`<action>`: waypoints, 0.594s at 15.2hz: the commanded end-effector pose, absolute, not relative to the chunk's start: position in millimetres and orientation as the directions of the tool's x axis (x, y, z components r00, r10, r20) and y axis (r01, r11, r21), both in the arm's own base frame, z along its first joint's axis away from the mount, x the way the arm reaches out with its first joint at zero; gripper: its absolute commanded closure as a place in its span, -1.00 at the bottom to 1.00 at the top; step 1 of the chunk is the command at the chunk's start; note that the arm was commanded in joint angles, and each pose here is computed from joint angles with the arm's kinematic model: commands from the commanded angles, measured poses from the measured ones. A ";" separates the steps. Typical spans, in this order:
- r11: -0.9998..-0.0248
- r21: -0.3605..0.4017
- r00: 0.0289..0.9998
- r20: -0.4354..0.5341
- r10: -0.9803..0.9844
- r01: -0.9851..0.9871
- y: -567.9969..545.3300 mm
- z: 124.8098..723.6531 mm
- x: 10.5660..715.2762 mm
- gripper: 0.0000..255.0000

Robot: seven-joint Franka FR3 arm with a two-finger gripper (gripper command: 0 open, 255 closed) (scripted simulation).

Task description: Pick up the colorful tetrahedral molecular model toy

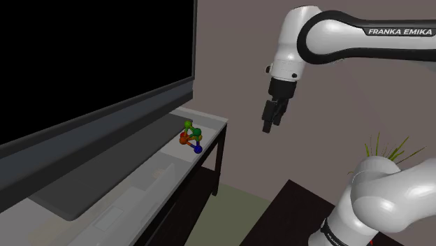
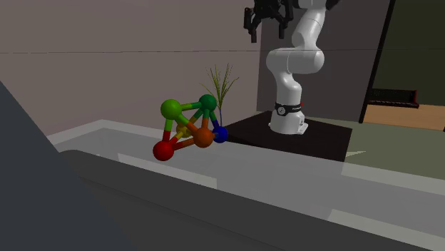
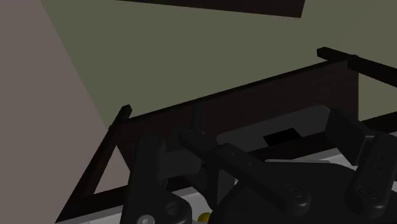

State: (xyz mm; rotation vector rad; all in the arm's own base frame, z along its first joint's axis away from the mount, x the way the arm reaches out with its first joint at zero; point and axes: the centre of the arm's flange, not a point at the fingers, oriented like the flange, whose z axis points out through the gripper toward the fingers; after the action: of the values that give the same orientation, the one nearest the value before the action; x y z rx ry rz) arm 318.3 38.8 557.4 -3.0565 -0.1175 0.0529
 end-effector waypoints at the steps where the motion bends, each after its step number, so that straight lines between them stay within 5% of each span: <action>1: -0.994 -0.084 0.996 -0.031 0.078 0.075 38.8 557.4 318.3 -1.00; 9: -0.995 -0.090 0.994 -0.095 0.047 0.038 57.4 528.9 427.8 -1.00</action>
State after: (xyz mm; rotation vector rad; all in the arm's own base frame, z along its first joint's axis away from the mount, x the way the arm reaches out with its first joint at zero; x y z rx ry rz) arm 413.7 55.9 533.2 -3.0509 -0.0723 0.1352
